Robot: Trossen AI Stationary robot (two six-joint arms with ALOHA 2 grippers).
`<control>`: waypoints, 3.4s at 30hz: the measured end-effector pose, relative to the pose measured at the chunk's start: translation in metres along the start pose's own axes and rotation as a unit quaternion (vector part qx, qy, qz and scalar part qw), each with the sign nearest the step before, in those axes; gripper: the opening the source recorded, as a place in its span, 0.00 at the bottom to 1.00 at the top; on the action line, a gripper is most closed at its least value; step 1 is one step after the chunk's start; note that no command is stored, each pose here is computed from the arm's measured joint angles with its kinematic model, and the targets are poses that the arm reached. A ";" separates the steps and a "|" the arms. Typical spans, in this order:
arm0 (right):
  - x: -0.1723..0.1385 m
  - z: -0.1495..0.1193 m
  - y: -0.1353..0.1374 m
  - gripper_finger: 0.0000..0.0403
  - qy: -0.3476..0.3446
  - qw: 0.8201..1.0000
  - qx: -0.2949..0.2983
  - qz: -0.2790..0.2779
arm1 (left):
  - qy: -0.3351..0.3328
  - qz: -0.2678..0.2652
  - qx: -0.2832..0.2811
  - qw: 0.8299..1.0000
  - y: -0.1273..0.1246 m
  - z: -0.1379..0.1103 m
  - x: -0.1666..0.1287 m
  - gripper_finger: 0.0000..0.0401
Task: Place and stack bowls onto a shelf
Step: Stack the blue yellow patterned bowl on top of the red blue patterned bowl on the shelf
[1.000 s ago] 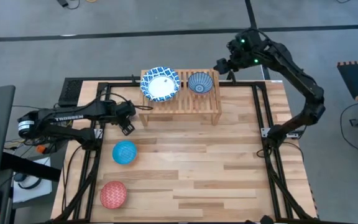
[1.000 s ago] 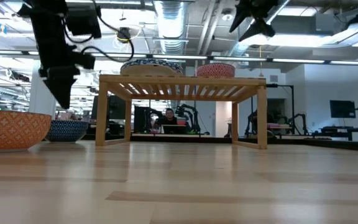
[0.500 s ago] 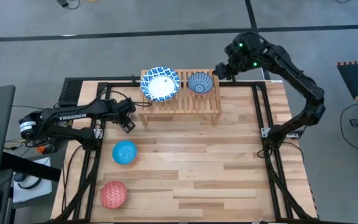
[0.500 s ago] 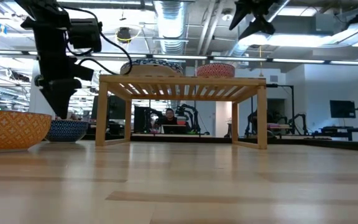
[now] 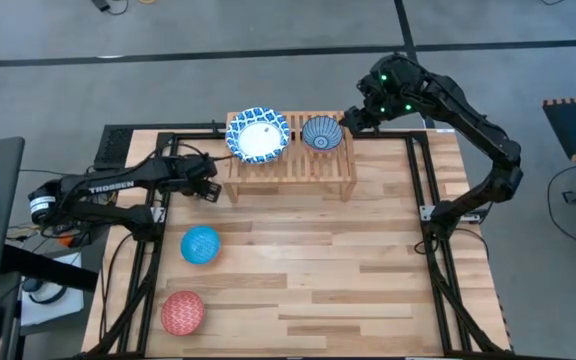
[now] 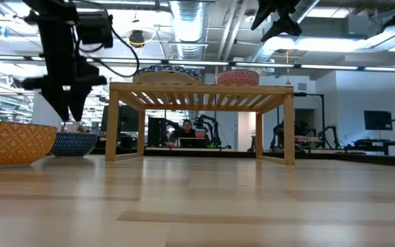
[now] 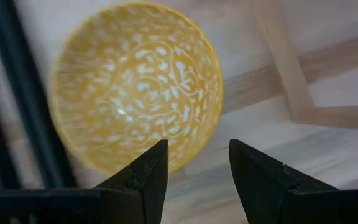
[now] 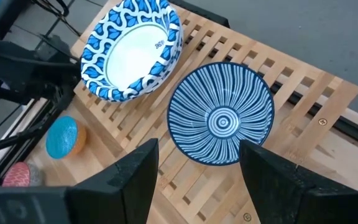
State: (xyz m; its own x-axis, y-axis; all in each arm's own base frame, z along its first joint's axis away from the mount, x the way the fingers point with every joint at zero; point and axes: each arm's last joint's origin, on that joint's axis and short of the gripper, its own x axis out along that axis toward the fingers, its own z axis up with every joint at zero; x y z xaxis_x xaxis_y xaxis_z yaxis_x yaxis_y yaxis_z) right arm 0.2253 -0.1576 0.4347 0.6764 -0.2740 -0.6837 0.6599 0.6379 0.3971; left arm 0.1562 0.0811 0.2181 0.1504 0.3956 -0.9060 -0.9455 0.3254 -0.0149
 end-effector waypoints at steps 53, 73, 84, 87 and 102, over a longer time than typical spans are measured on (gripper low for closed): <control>0.001 -0.008 0.001 0.62 0.027 0.998 -0.054 -0.028 | 0.117 0.072 -0.164 0.977 0.082 0.044 0.080 0.04; 0.010 -0.009 0.028 0.62 -0.003 0.997 -0.074 0.016 | -0.265 -0.041 -0.160 0.950 0.084 0.034 -0.074 0.01; 0.009 -0.009 0.093 0.62 -0.143 0.972 -0.146 0.117 | -0.464 -0.169 -0.095 0.864 0.062 0.028 -0.144 0.01; 0.005 -0.011 0.109 0.62 -0.186 0.959 -0.171 0.132 | -0.479 -0.185 -0.072 0.855 0.043 0.039 -0.147 0.01; -0.006 -0.030 0.141 0.62 -0.283 0.925 -0.252 0.003 | -0.524 -0.009 0.134 0.841 -0.111 0.105 -0.183 0.01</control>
State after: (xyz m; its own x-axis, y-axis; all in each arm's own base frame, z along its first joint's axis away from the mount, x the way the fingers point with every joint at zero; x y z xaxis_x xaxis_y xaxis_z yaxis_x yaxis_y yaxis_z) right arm 0.3045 -0.0439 0.4765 0.8371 -0.5112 -0.1948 0.5151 0.8565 -0.0340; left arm 0.2639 0.0628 0.4300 0.4689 0.8825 -0.0350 -0.8623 0.4660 0.1980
